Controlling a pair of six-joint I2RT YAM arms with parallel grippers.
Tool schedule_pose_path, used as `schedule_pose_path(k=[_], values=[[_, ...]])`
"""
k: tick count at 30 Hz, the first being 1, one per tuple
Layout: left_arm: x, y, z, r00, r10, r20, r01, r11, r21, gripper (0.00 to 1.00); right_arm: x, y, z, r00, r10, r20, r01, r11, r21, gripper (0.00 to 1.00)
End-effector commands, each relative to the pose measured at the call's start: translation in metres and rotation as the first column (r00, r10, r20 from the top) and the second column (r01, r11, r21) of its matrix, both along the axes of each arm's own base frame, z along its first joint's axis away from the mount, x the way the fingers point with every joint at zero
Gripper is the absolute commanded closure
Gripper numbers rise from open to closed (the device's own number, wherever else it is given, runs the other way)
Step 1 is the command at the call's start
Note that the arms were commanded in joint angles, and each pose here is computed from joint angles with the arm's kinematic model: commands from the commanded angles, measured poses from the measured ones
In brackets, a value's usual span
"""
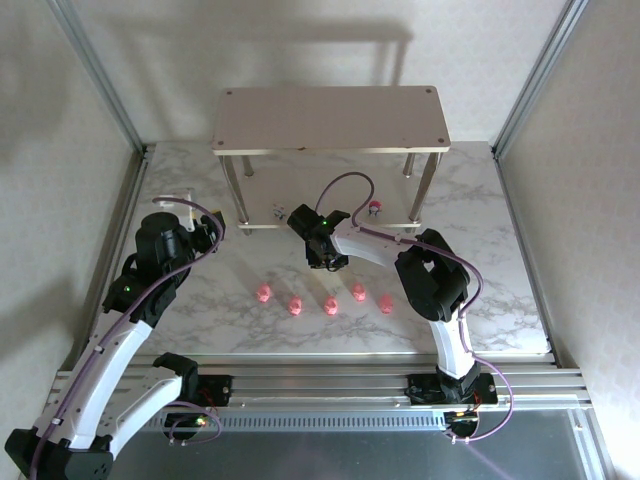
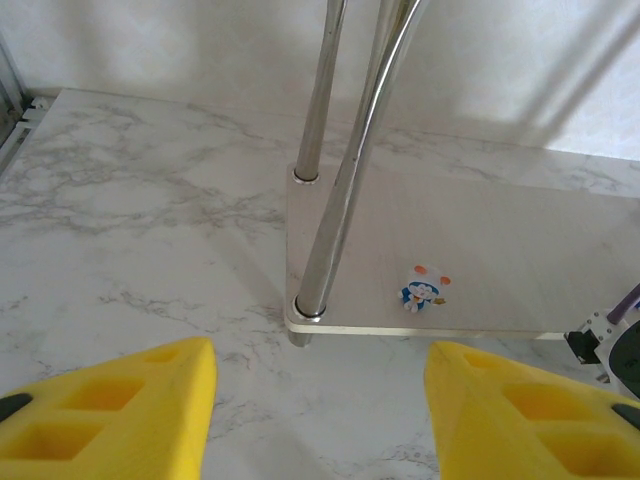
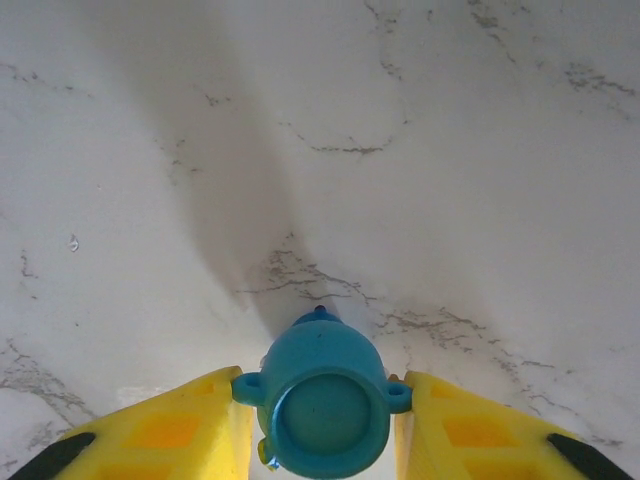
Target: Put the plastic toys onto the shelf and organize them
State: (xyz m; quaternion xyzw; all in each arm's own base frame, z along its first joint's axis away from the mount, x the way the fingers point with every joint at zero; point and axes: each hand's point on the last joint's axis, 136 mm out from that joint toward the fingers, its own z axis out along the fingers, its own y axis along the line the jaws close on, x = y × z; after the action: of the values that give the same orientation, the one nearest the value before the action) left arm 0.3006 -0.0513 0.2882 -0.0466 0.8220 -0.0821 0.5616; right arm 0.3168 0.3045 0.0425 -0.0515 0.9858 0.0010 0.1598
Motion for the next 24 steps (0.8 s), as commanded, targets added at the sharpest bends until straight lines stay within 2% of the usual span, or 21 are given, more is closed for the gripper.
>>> schedule_pose_path(k=[1, 8, 18, 24], values=[[0.001, 0.001, -0.005, 1.0, -0.005, -0.008, 0.005, 1.0, 0.01, 0.43, 0.001, -0.001, -0.003, 0.999, 0.025, 0.023, -0.024, 0.999, -0.023, 0.75], [0.003, -0.001, -0.004, 1.0, -0.017, -0.011, 0.017, 1.0, 0.003, 0.43, 0.002, -0.006, 0.018, 0.997, 0.051, 0.057, -0.05, 0.998, -0.026, 0.83], [0.007, -0.006, -0.002, 0.999, -0.035, -0.019, 0.034, 0.999, -0.02, 0.44, 0.006, -0.014, 0.079, 0.987, 0.122, 0.108, -0.116, 0.991, -0.063, 0.83], [0.009, -0.011, 0.0, 0.998, -0.056, -0.019, 0.055, 0.998, -0.04, 0.45, 0.027, -0.015, 0.101, 0.982, 0.148, 0.115, -0.142, 0.988, -0.054, 0.83]])
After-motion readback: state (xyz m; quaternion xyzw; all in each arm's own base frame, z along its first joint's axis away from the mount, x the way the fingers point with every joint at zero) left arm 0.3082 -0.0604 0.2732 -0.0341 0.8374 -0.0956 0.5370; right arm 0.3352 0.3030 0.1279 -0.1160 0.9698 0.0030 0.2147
